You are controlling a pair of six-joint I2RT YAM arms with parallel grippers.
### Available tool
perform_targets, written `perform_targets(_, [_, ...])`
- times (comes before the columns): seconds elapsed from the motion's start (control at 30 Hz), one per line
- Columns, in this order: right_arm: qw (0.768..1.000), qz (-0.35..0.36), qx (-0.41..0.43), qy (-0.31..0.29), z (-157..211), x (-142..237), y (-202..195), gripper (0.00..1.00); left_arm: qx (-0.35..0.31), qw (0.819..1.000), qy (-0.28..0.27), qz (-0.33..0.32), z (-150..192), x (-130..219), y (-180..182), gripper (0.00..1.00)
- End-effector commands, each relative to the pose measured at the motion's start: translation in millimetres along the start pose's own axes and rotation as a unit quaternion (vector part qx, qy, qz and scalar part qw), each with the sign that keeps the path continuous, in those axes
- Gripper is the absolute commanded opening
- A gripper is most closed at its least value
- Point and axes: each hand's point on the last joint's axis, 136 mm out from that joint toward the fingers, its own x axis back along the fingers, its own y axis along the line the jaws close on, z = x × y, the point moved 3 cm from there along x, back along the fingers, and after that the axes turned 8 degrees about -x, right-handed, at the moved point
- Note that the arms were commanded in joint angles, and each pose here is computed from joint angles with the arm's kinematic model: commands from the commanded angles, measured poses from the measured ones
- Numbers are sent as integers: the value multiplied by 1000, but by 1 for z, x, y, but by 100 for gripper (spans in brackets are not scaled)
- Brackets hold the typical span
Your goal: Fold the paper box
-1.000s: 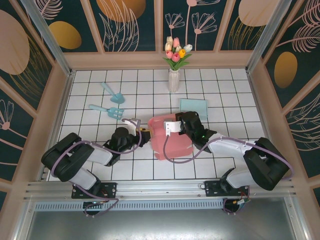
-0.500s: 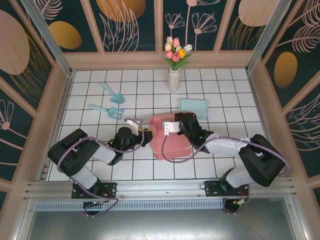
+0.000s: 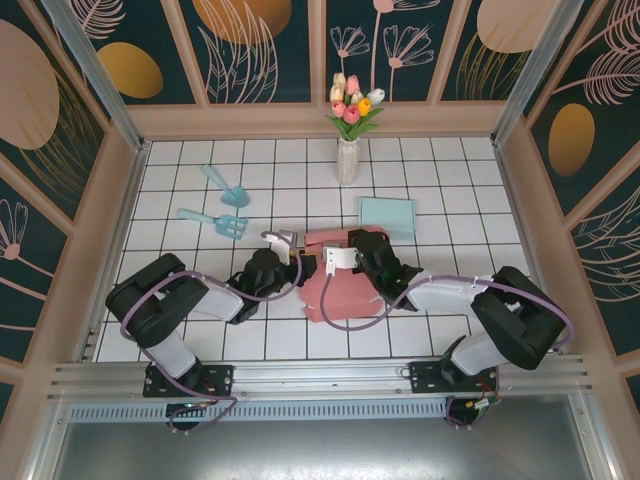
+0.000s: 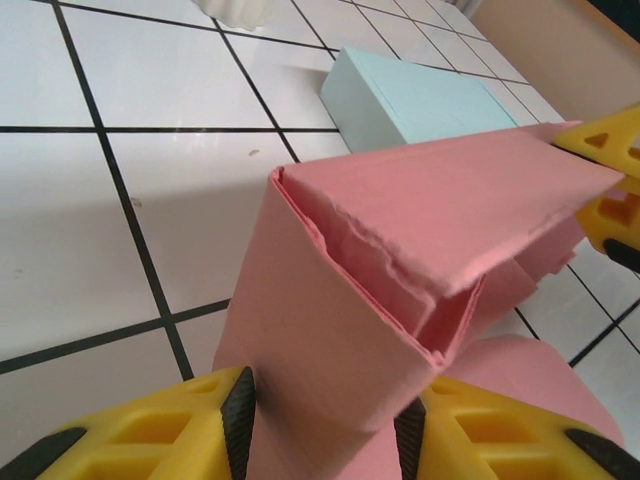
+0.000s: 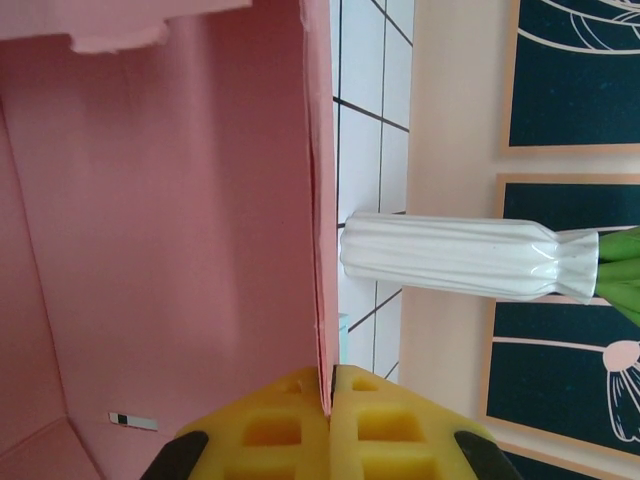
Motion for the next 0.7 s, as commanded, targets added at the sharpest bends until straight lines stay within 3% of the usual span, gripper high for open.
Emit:
perform_targets(0.0, [1000,-11,-3,5,1,0,13,0,-10,999,-6,-50,-2,-4,12,43])
perform_targets(0.3, [1000,-27,-5,8,0,1,18,0,-59,992,-32,-105,0,-10,15,41])
perform_targets(0.47, [999,-34,-4,12,0,0,22,0,-61,982,-44,-173,-1,-10,33,39])
perform_targets(0.57, [999,-29,-5,23,2,-2,20,0,-67,971,-49,-225,0,-8,45,35])
perform_targets(0.67, [999,-25,-14,26,1,-2,16,0,-75,953,-42,-290,3,-6,60,26])
